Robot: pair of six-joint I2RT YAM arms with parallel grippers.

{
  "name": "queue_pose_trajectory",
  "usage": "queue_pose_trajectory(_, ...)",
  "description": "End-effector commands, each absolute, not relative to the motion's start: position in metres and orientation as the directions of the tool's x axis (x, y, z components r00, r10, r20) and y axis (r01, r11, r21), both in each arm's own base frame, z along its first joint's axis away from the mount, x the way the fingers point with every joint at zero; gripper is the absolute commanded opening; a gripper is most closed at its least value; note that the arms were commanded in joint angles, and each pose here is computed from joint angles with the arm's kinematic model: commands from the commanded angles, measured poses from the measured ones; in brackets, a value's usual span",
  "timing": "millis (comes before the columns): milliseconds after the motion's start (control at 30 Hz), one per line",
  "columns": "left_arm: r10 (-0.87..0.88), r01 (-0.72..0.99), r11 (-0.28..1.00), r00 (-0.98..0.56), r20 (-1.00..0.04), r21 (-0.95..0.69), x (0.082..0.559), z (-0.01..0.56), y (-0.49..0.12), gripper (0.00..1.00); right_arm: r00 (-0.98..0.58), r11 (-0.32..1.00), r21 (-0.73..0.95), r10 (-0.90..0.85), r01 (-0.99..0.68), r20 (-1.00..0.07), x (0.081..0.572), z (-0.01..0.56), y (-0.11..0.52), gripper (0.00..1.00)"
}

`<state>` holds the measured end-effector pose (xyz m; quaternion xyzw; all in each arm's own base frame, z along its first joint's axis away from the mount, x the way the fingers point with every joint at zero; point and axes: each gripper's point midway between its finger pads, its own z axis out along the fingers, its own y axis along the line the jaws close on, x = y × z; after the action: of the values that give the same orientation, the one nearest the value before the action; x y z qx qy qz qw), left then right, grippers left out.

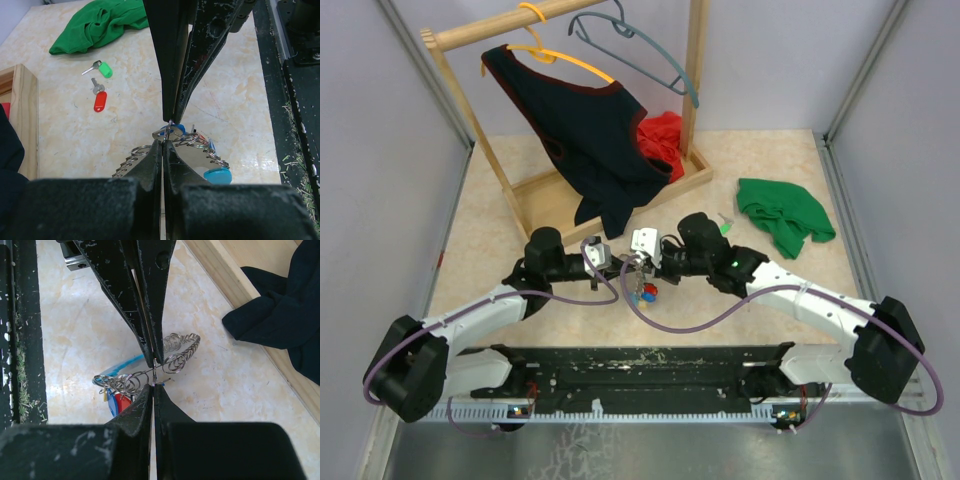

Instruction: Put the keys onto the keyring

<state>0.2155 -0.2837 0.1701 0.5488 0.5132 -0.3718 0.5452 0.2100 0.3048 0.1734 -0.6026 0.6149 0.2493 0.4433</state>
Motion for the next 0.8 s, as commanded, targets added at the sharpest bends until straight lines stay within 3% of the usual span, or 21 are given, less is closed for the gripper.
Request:
queue_pose_trajectory(0,0.118,0.962,0.108,0.238,-0.964,0.251,0.215,0.183,-0.286,0.0,0.168,0.144,-0.259,-0.456,-0.955,-0.874,0.216,0.207,0.318,0.0)
queue_pose_trajectory(767,0.113,0.965,0.203,0.148,-0.983,0.168,0.231,0.191,-0.287,0.0,0.229,0.102,-0.333,-0.539,-0.938,-0.81,0.21,0.196,0.316,0.0)
